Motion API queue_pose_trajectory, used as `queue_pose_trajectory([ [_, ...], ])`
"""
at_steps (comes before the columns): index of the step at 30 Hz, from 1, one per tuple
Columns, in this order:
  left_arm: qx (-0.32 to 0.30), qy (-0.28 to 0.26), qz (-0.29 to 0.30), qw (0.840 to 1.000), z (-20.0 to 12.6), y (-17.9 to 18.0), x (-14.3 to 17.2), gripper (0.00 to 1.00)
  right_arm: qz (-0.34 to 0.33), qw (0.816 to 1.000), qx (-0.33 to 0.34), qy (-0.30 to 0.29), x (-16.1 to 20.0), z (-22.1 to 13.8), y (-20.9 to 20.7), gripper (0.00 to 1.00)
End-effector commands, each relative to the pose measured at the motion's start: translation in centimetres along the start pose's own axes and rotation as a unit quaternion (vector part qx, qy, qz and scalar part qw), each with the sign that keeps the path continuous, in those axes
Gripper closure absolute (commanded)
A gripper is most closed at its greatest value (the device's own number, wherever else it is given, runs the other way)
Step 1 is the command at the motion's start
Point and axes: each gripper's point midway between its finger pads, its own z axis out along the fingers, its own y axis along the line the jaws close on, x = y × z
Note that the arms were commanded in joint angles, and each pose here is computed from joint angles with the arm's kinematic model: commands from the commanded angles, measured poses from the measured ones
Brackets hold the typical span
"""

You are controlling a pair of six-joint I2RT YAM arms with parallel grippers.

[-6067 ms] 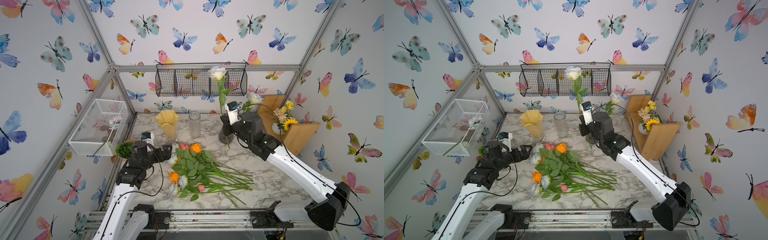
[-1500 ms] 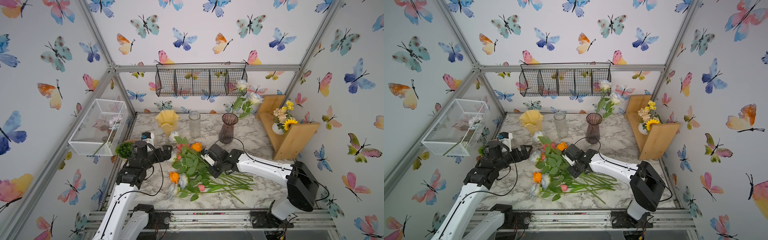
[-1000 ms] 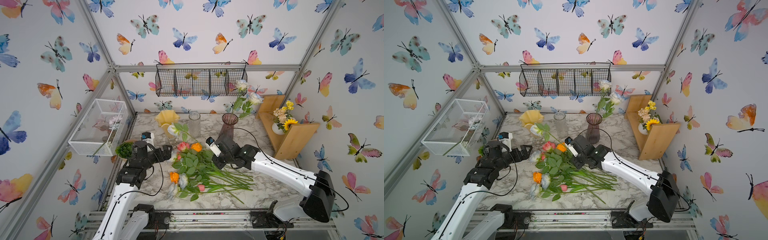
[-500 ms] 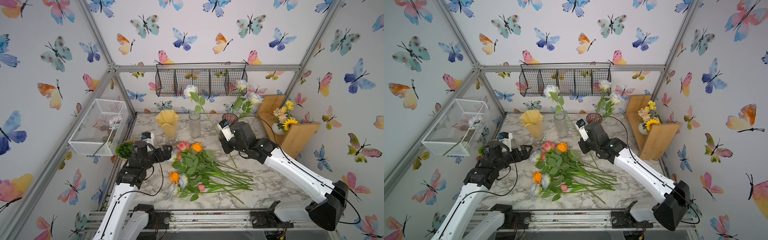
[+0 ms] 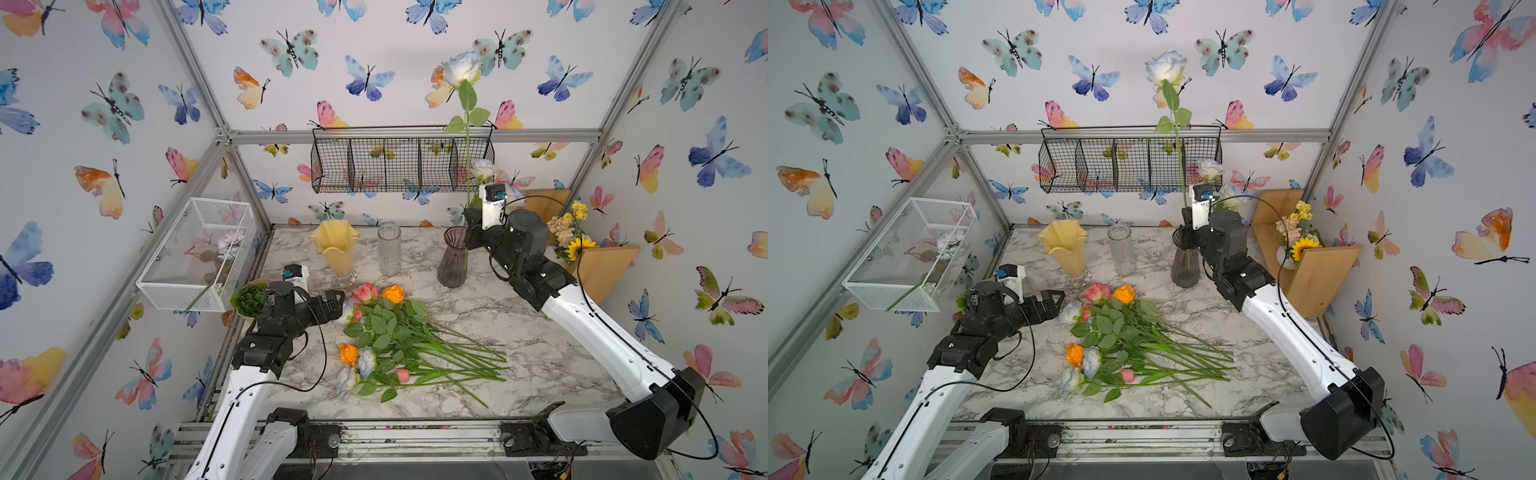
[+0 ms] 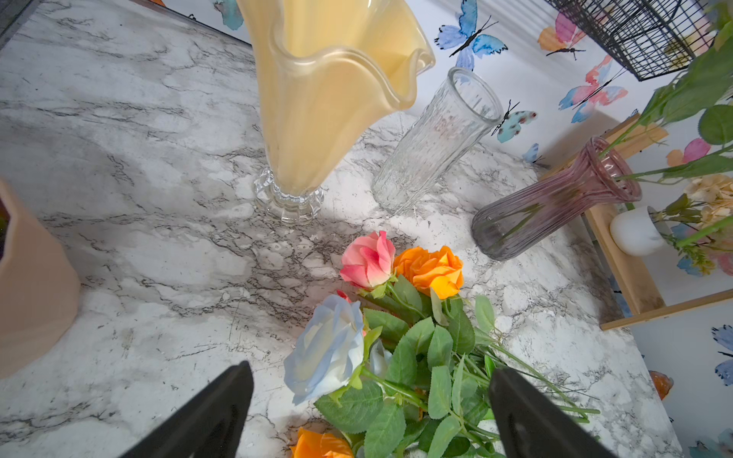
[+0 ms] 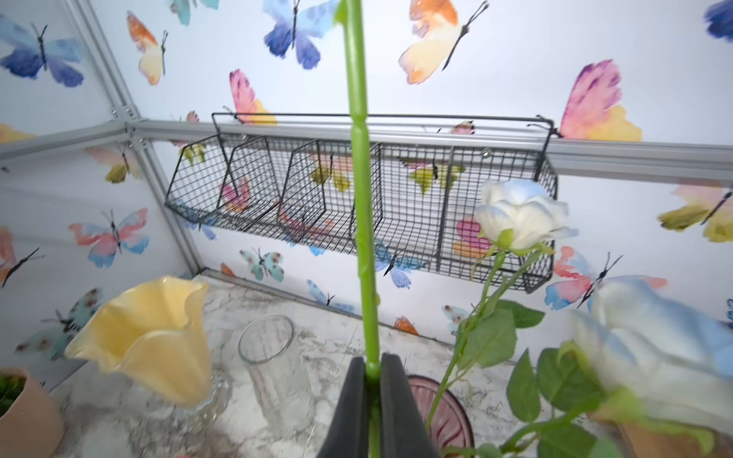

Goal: Arrange the flowers in different vases according to their colors
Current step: Insert the flower into the vase.

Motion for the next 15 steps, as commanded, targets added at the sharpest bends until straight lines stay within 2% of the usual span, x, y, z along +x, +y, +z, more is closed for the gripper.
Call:
queue_pose_trajectory([
  [1, 0.007, 0.004, 0.005, 1.0, 0.1, -0.2, 0.2, 0.01, 0.031, 0.995, 0.007, -0.092, -4.3, 1.1, -0.6, 0.98],
  [6, 0.008, 0.004, 0.005, 1.0, 0.1, -0.3, 0.2, 0.01, 0.047, 0.991, 0.019, -0.124, -4.1, 2.9, -1.6, 0.98],
  [15, 0.01, 0.005, 0.005, 1.0, 0.2, -0.3, 0.2, 0.01, 0.056, 0.989, 0.058, -0.126, 1.1, 4.2, -3.3, 0.98],
])
